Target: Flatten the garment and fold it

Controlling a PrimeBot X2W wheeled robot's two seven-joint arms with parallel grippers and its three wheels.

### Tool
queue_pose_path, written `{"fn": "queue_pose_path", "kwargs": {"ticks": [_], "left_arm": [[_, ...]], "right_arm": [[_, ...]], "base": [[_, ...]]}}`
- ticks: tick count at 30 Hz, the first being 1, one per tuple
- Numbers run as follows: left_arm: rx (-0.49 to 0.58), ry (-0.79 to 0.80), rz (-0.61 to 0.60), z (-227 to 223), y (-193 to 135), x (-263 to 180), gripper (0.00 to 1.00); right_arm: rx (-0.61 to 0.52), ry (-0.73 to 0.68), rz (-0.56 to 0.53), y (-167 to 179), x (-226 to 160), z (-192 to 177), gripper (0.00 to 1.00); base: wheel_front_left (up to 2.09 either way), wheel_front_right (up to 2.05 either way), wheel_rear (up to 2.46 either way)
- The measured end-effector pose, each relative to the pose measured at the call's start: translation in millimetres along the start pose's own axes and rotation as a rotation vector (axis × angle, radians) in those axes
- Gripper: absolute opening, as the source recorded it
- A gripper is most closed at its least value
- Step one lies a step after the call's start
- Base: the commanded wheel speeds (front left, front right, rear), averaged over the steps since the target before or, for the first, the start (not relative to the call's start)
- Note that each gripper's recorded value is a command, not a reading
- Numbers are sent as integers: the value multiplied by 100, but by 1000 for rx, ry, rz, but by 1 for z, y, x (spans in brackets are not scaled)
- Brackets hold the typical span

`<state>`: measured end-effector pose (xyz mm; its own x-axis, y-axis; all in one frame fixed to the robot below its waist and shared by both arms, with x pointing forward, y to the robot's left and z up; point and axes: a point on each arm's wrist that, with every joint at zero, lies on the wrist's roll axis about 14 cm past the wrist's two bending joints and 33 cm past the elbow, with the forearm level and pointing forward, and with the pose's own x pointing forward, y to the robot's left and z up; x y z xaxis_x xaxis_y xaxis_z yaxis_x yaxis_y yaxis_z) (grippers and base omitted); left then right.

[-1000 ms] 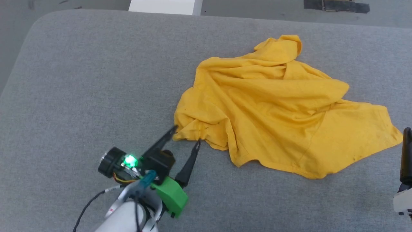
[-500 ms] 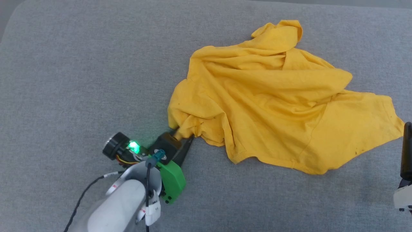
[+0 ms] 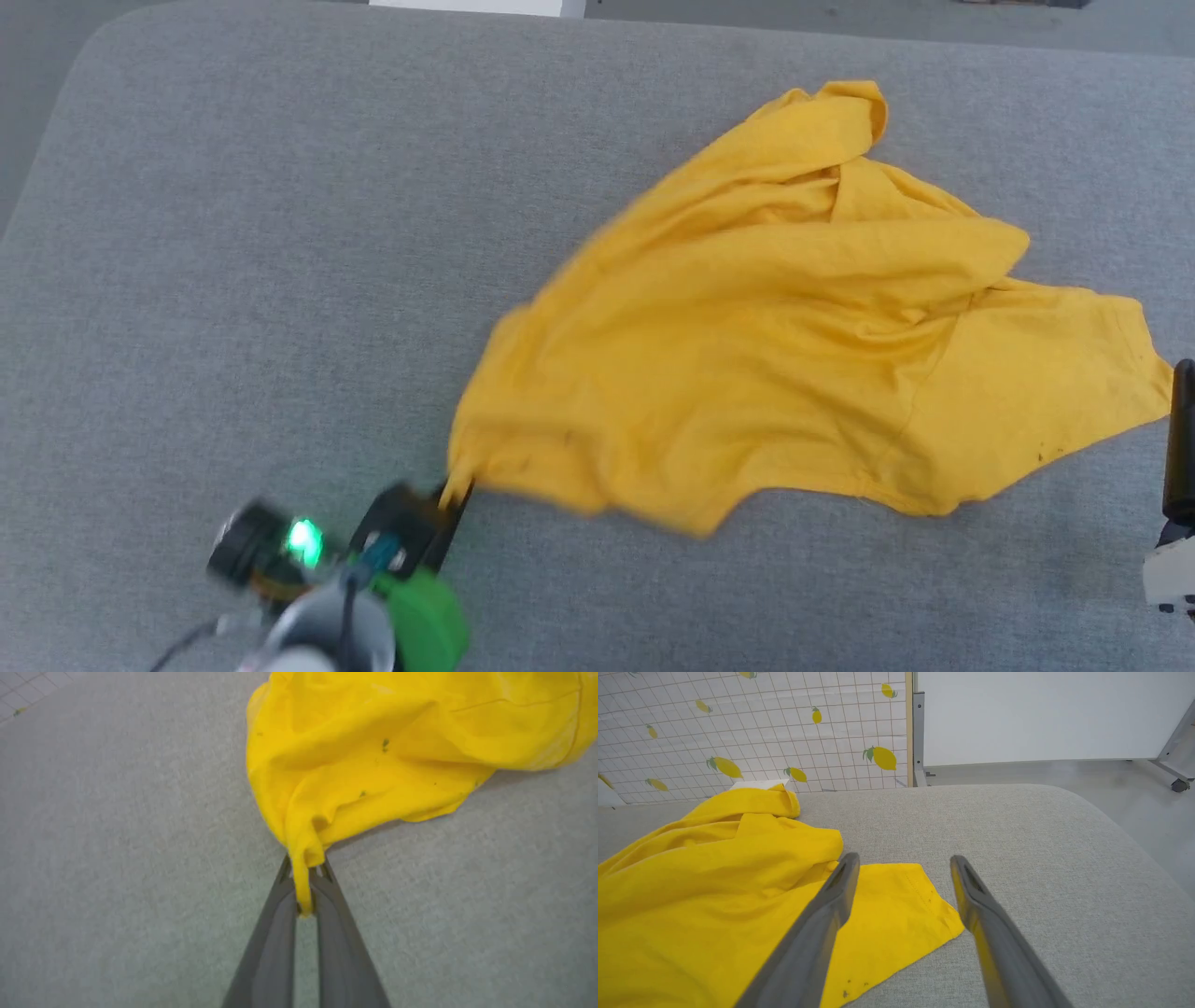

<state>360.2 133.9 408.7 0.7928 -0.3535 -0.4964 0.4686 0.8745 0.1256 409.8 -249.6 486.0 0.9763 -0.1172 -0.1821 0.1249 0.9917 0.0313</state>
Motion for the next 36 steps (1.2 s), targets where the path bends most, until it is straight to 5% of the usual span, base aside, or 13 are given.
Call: {"fn": "queue_pose_path", "kwargs": {"ticks": [5, 6, 8, 17, 24, 29, 36], "left_arm": [[-77, 212, -10, -57, -15, -38, 0], [-91, 240, -13, -64, -17, -43, 7], [-116, 240, 1, -64, -17, -44, 100], [-391, -56, 17, 16, -12, -33, 100], [-170, -266, 59, 91, 21, -13, 100], [-44, -114, -46, 64, 4, 23, 100], [-33, 39, -151, 26, -15, 60, 100]], "right_arm": [[2, 0, 3, 1, 1, -1, 100], [2, 1, 4, 1, 1, -1, 100], [3, 2, 9, 3, 2, -1, 100], [6, -4, 21, 7, 0, 3, 100], [2, 5, 16, 5, 1, 1, 100], [-3, 9, 7, 3, 1, 0, 100], [-11, 30, -32, -11, -3, -6, 100]], "base": [[0, 0, 0], [0, 0, 0], [0, 0, 0], [0, 0, 0], [0, 0, 0], [0, 0, 0], [0, 0, 0]]}}
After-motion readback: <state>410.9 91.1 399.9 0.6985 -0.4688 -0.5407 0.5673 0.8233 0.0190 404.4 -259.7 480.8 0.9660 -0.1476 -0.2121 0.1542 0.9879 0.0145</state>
